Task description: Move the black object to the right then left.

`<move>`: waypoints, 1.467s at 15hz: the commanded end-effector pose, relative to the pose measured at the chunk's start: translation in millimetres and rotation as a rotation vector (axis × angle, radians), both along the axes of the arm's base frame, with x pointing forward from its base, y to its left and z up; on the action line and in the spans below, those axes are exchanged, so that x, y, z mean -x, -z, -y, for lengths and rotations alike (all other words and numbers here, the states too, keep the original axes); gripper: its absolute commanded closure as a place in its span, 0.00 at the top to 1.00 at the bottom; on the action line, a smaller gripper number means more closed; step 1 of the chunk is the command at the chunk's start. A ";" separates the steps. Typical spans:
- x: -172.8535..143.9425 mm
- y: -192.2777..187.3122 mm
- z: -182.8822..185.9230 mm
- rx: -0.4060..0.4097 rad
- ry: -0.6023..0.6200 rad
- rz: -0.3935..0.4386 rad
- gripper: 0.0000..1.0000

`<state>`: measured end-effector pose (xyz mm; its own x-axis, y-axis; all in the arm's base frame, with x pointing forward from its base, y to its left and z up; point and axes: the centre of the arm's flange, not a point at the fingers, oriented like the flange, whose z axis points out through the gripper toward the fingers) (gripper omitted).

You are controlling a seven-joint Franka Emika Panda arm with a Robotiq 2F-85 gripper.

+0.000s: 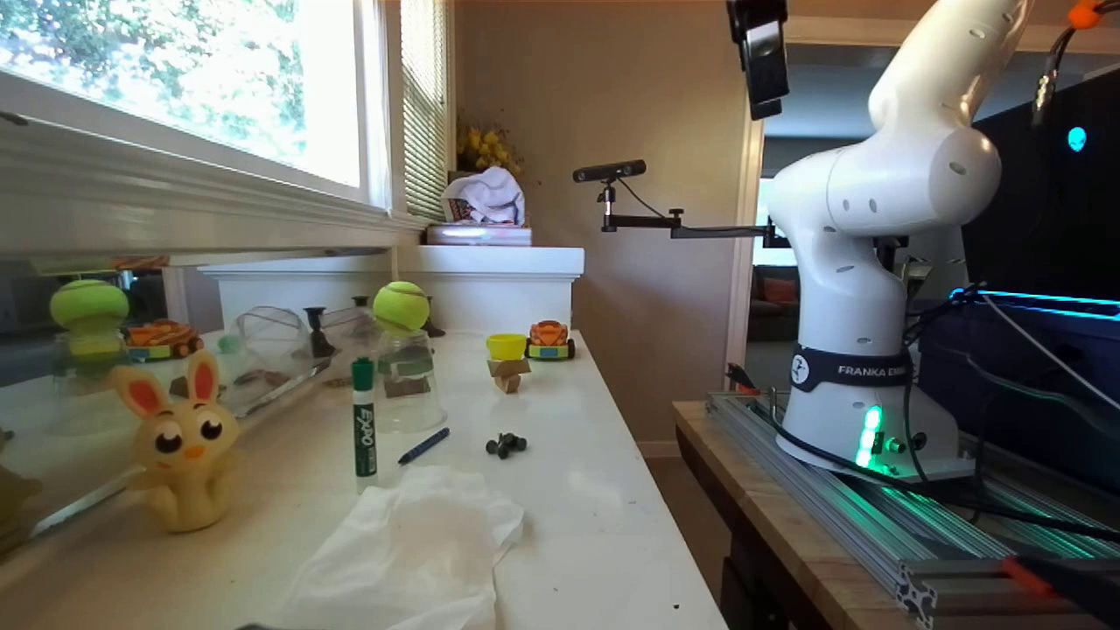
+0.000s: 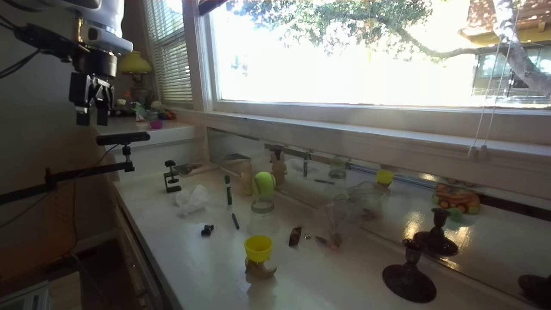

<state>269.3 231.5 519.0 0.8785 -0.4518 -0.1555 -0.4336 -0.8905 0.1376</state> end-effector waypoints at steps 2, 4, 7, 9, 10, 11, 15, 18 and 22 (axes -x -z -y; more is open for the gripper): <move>-0.6 0.0 0.5 0.000 0.000 0.001 1.00; -13.2 9.0 -2.0 0.033 -0.097 -0.025 1.00; -17.7 17.5 7.8 0.111 -0.227 -0.014 1.00; -20.1 21.6 16.5 0.183 -0.291 0.037 1.00; -21.2 23.4 20.2 0.213 -0.313 0.078 1.00; -22.1 25.1 23.3 0.230 -0.328 0.124 1.00; -25.3 34.5 28.6 0.171 -0.332 0.325 1.00; -24.9 40.2 31.7 0.125 -0.341 0.363 1.00; -22.0 42.8 42.9 0.085 -0.399 0.367 1.00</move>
